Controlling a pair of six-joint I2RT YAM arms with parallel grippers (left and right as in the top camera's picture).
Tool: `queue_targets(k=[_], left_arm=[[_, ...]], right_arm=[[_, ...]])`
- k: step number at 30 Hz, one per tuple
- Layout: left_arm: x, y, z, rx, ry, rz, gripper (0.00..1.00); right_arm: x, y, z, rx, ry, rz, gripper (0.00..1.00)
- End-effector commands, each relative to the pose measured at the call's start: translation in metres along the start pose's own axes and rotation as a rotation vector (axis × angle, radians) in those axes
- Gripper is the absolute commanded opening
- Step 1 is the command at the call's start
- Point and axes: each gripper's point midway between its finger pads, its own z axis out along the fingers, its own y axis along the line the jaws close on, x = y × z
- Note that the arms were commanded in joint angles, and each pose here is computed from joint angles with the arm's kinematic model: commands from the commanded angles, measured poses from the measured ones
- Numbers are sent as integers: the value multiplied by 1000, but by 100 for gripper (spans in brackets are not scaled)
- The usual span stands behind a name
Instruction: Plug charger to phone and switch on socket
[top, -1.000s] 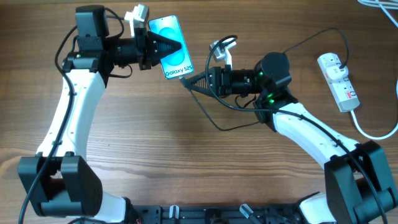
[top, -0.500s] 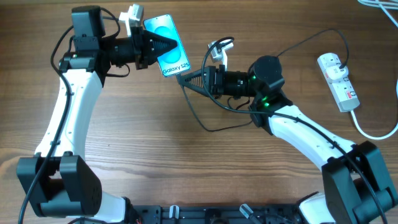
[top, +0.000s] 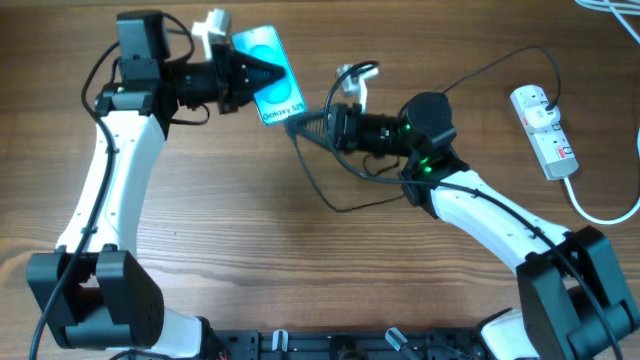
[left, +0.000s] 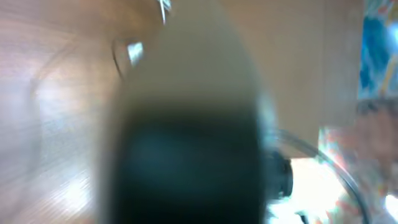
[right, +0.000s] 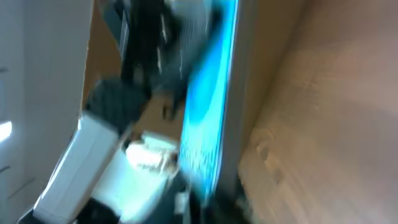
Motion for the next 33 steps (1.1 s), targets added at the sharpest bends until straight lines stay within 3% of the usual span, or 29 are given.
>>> queue_targets(k=[1, 3, 8, 11, 16, 18, 29, 33], left_arm=[[19, -14, 9, 64, 81, 28, 4], [14, -10, 7, 44, 58, 28, 4], [8, -7, 4, 27, 29, 42, 4], [8, -8, 5, 29, 32, 44, 4], [11, -9, 8, 34, 44, 45, 4], [13, -10, 10, 35, 51, 46, 4], [25, -15, 21, 53, 100, 43, 4], [37, -25, 23, 117, 157, 113, 4]], right_arm=[[-13, 18, -3, -28, -22, -153, 67], [2, 21, -5, -56, 75, -163, 68], [36, 28, -12, -109, 269, -150, 42], [38, 29, -13, -108, 287, -111, 25], [36, 28, -12, -103, 275, -96, 23], [31, 27, -10, -95, 244, -94, 4], [7, 23, -6, -59, 105, -33, 4], [6, 23, -6, -57, 99, -25, 5]])
